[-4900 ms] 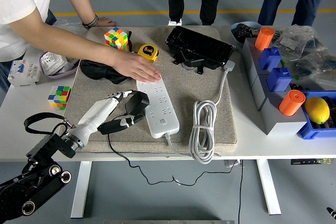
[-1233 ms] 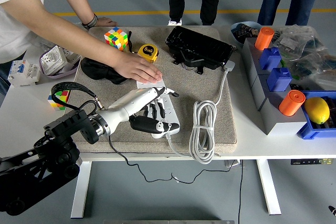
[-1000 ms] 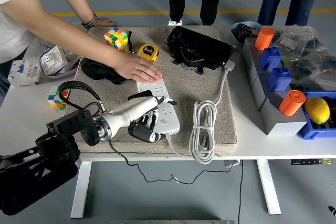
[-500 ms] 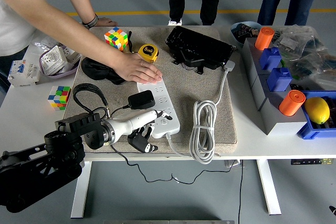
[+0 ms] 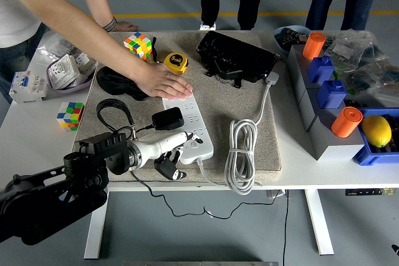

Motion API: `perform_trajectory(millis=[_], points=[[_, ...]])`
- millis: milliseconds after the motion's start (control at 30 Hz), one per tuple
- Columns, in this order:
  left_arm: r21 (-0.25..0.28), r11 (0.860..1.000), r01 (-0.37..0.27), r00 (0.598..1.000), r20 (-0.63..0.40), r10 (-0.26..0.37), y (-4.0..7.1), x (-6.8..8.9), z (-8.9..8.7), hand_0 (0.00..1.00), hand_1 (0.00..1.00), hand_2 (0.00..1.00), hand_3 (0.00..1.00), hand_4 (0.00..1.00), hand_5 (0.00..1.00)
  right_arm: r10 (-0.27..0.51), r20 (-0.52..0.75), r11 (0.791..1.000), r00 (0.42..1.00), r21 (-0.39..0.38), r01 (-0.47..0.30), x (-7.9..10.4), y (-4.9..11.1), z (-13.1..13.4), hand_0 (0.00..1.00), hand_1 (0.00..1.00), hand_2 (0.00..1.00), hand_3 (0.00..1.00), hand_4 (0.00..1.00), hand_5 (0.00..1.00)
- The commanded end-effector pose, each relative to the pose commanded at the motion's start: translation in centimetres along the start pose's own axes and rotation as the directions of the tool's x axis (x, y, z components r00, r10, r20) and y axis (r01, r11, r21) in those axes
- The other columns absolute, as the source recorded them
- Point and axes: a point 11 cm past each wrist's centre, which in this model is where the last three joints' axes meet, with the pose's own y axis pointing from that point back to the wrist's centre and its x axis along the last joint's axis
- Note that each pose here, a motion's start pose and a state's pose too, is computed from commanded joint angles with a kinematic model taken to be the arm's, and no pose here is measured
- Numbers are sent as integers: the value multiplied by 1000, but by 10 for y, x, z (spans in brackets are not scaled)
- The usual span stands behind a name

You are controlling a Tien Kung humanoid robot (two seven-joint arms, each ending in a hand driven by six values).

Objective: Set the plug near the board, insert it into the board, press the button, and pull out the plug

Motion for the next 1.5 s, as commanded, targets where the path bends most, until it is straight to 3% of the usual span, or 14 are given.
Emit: perform_trajectory(millis=[733,1233,1500], points=[[48,998,34,999,9,-35,0,-6,-12,42,108,174,888,782,2,0,6,1000,1000,7,0,-2,0,-2,603,591,579,549,890,294],[42,997,60,998,7,-61,-1,-11,-9,42,106,173,882,782,2,1,9,1000,1000,6,-1,-2,0,-1,603,590,579,549,889,294],[4,1000,17,1000,-10,-17,1,-1,-3,42,107,174,881,779,2,-1,8,1000,1000,3,1,-3,1,1,603,591,579,549,889,294]])
